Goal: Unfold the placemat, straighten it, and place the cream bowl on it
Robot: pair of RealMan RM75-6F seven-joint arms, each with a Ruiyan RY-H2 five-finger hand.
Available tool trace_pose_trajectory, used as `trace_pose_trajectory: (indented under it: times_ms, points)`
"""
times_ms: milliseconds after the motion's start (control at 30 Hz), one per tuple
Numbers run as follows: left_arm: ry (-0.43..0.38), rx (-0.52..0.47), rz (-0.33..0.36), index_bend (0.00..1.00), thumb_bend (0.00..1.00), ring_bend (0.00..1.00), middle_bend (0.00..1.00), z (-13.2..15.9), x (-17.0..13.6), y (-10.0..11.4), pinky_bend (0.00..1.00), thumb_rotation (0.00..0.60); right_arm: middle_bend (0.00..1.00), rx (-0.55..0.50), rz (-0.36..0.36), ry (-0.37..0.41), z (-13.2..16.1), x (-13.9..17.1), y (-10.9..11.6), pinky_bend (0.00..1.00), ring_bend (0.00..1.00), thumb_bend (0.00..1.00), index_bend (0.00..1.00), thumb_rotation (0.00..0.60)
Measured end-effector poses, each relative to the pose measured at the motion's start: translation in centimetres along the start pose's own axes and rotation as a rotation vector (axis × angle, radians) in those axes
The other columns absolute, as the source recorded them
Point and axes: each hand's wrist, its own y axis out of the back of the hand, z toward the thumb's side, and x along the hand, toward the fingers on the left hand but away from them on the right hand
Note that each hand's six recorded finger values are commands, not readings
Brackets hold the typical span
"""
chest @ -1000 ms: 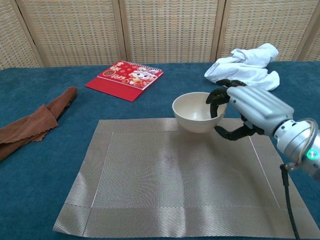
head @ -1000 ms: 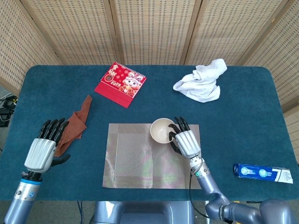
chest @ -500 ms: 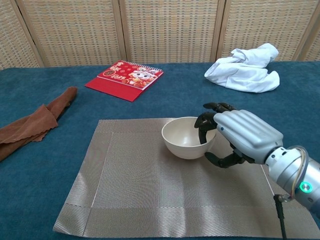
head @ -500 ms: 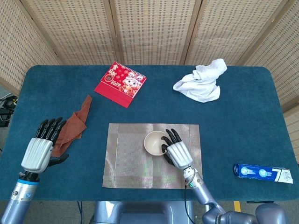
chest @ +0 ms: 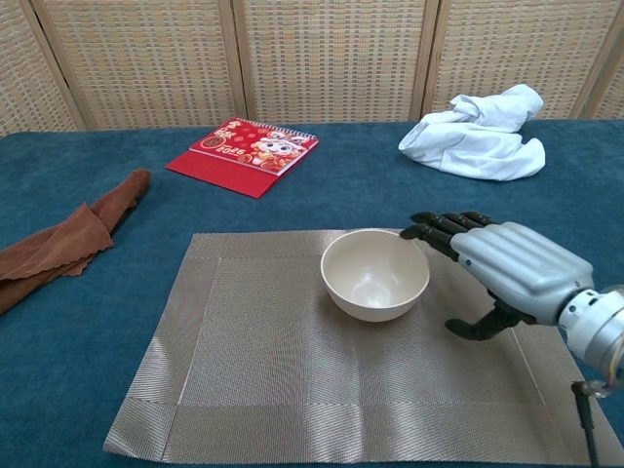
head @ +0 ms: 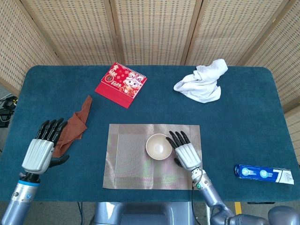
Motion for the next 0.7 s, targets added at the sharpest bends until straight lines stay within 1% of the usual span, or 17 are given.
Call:
trace_pose_trajectory:
  times_ms: [133, 200, 300, 433, 533, 633, 700]
  points:
    - [0.004, -0.002, 0.005, 0.00, 0.10, 0.00, 0.00, -0.1, -0.1, 0.2, 0.00, 0.600, 0.00, 0.035, -0.010, -0.039, -2.0, 0.9, 0.9, 0.00, 0.00, 0.43, 0.09, 0.600]
    - [0.005, -0.001, 0.008, 0.00, 0.10, 0.00, 0.00, -0.2, -0.2, 0.3, 0.00, 0.600, 0.00, 0.043, -0.027, -0.057, -2.9, 1.3, 1.5, 0.00, 0.00, 0.43, 0.09, 0.600]
    - [0.008, 0.004, 0.012, 0.00, 0.10, 0.00, 0.00, -0.3, -0.5, 0.4, 0.00, 0.600, 0.00, 0.051, -0.074, -0.104, -5.3, 2.2, 3.1, 0.00, 0.00, 0.41, 0.09, 0.600]
    - [0.024, 0.016, 0.006, 0.00, 0.10, 0.00, 0.00, -0.8, -1.4, 0.1, 0.00, 0.600, 0.00, 0.057, -0.154, -0.187, -10.0, 4.7, 6.2, 0.00, 0.00, 0.41, 0.09, 0.600]
    - [0.043, 0.027, 0.000, 0.00, 0.10, 0.00, 0.00, -1.5, -2.2, -0.2, 0.00, 0.600, 0.00, 0.047, -0.198, -0.238, -12.8, 7.0, 8.0, 0.00, 0.00, 0.40, 0.08, 0.600]
    - [0.058, 0.037, -0.002, 0.00, 0.10, 0.00, 0.00, -2.1, -2.9, -0.4, 0.00, 0.600, 0.00, 0.040, -0.233, -0.277, -14.8, 9.5, 9.1, 0.00, 0.00, 0.40, 0.08, 0.600]
    - [0.064, 0.048, 0.000, 0.00, 0.10, 0.00, 0.00, -2.4, -3.4, -0.6, 0.00, 0.600, 0.00, 0.037, -0.246, -0.292, -15.7, 10.9, 9.5, 0.00, 0.00, 0.40, 0.08, 0.600]
